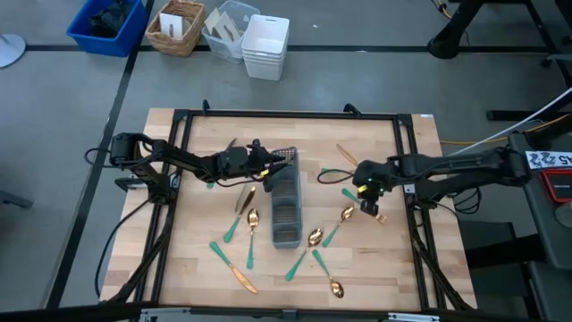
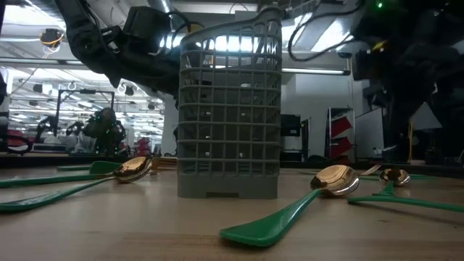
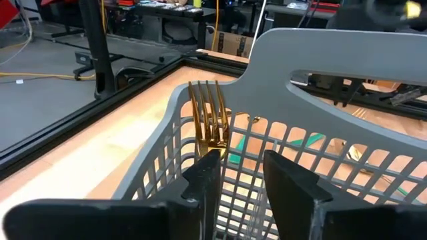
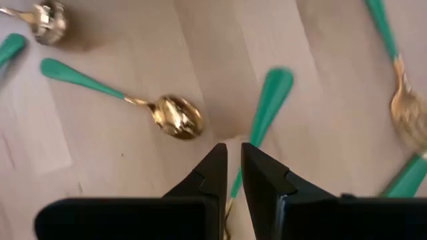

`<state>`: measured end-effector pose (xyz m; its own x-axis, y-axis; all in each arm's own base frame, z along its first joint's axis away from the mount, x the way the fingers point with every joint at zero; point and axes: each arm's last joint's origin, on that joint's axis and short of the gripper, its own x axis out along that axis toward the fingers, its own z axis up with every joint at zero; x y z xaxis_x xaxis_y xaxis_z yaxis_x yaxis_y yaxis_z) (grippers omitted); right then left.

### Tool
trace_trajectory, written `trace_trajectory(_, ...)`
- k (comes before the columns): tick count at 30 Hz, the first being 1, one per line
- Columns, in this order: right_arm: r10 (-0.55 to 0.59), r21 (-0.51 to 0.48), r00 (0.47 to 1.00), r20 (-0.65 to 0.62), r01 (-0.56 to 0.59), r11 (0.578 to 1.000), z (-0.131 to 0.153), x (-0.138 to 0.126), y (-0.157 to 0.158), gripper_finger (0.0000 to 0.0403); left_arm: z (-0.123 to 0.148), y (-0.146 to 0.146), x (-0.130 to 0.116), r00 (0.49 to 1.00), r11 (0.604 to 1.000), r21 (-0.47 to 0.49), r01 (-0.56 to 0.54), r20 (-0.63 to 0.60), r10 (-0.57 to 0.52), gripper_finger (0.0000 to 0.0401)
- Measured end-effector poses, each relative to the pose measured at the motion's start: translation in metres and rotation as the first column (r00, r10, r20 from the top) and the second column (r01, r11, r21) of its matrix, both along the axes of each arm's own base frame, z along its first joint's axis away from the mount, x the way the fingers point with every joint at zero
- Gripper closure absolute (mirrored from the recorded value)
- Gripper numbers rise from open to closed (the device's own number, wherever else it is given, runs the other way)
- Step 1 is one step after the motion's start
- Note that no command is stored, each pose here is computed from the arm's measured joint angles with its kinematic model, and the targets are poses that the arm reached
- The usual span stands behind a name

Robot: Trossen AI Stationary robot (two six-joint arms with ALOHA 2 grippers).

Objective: Sort silverware
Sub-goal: Put the green fork into the utensil rack

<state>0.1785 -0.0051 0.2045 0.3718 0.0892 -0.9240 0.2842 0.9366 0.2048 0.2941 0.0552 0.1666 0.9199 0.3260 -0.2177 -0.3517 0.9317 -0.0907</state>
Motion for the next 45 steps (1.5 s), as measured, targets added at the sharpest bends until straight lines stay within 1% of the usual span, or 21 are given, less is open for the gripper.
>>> trace_trajectory(6,-0.144,0.044,0.979,-0.147,0.152,0.987,-0.012,-0.001,0.000,0.0354,0.000,0.000,0.000,1.000,1.000,0.000,0.000,-0.002,0.000,0.0292)
trace_trajectory(11,-0.219,0.053,0.946,-0.238,0.238,0.970,-0.022,-0.002,0.000,0.0354,0.000,0.000,0.000,1.000,1.000,0.000,-0.001,-0.002,0.001,0.0292)
trace_trajectory(15,-0.240,0.087,0.923,-0.299,0.277,0.957,-0.032,-0.004,0.002,0.0354,0.000,0.000,0.000,1.000,1.000,0.000,-0.001,-0.003,0.001,0.0292)
trace_trajectory(19,-0.237,0.101,0.909,-0.342,0.286,0.953,-0.040,-0.006,0.002,0.0354,0.000,0.000,0.000,1.000,1.000,0.000,-0.001,-0.004,0.001,0.0292)
trace_trajectory(29,-0.238,0.110,0.921,-0.310,0.283,0.953,-0.042,-0.002,0.002,0.0354,-0.001,0.000,0.000,1.000,1.000,0.000,-0.001,-0.005,0.001,0.0292)
trace_trajectory(35,-0.250,0.109,0.916,-0.313,0.297,0.949,-0.042,-0.002,0.005,0.0354,-0.001,0.000,0.000,1.000,1.000,0.000,-0.001,-0.005,0.001,0.0292)
trace_trajectory(39,-0.238,0.081,0.921,-0.308,0.274,0.958,-0.042,-0.002,0.014,0.0354,-0.001,0.000,0.000,1.000,1.000,0.000,-0.001,-0.006,0.001,0.0292)
trace_trajectory(43,-0.269,-0.003,0.920,-0.284,0.279,0.960,-0.042,-0.002,0.021,0.0354,-0.001,0.000,0.000,1.000,1.000,0.018,0.004,-0.013,-0.004,0.0292)
trace_trajectory(45,-0.274,-0.012,0.920,-0.281,0.282,0.959,-0.042,-0.002,0.024,0.0354,-0.001,0.000,0.000,1.000,1.000,0.019,0.005,-0.013,-0.005,0.0292)
